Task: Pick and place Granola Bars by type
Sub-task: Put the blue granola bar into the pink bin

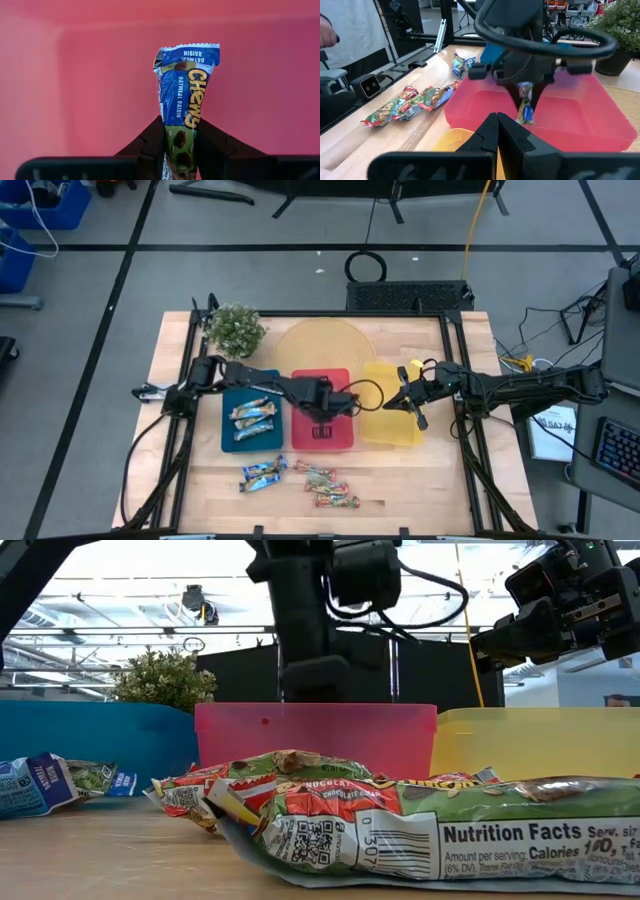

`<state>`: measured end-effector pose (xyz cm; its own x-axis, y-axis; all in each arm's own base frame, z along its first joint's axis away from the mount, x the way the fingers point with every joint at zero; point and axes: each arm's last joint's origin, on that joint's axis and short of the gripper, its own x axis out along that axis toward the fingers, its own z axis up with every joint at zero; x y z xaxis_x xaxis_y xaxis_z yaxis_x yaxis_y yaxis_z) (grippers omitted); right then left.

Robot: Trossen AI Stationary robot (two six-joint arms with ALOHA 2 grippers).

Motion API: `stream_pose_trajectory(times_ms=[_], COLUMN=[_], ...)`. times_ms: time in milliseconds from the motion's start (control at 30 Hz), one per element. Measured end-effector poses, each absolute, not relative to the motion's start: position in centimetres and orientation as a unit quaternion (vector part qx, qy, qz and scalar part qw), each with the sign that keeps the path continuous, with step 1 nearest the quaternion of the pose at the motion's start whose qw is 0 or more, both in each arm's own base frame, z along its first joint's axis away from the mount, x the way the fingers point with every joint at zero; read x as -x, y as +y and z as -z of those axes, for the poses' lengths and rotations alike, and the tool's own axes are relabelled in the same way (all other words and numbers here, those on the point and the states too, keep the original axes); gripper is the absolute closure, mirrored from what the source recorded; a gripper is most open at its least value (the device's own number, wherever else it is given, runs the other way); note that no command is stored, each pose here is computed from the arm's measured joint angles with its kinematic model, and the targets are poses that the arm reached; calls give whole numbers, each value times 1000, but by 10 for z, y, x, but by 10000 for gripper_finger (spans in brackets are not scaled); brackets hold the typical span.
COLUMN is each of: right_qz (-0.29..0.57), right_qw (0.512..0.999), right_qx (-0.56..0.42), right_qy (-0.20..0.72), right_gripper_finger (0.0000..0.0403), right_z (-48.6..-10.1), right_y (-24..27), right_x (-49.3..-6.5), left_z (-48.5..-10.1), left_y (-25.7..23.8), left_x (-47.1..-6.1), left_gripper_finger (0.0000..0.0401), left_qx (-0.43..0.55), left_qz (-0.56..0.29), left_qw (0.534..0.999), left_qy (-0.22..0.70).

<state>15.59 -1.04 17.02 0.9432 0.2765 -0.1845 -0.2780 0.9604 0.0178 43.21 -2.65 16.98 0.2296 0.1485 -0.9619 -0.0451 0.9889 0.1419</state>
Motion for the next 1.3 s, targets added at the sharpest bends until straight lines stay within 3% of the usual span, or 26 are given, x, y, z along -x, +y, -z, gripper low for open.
stream_pose_trajectory(times_ms=[467, 567, 733, 1033, 1167, 1300], right_qz=[-141, -141, -141, -142, -142, -142], right_qw=[986, 986, 986, 985, 985, 985], right_qx=[7, 7, 4, 7, 7, 6], right_qy=[93, 93, 93, 94, 94, 95], right_gripper_finger=[403, 403, 403, 403, 403, 403], right_z=[-170, -170, -170, -170, -170, -170], right_y=[-10, -10, -10, -10, -10, -10], right_x=[-156, -156, -156, -156, -156, -156], left_z=[-152, -151, -158, -250, -301, -320], left_y=[-25, -27, -35, -81, -112, -145], left_x=[-430, -430, -431, -432, -409, -385], left_gripper_finger=[304, 280, 206, 116, 112, 128], left_qx=[5, 1, -58, -93, -80, -9], left_qz=[-91, -77, -84, -88, -116, -155], left_qw=[795, 795, 794, 793, 789, 782], left_qy=[600, 602, 600, 596, 598, 603])
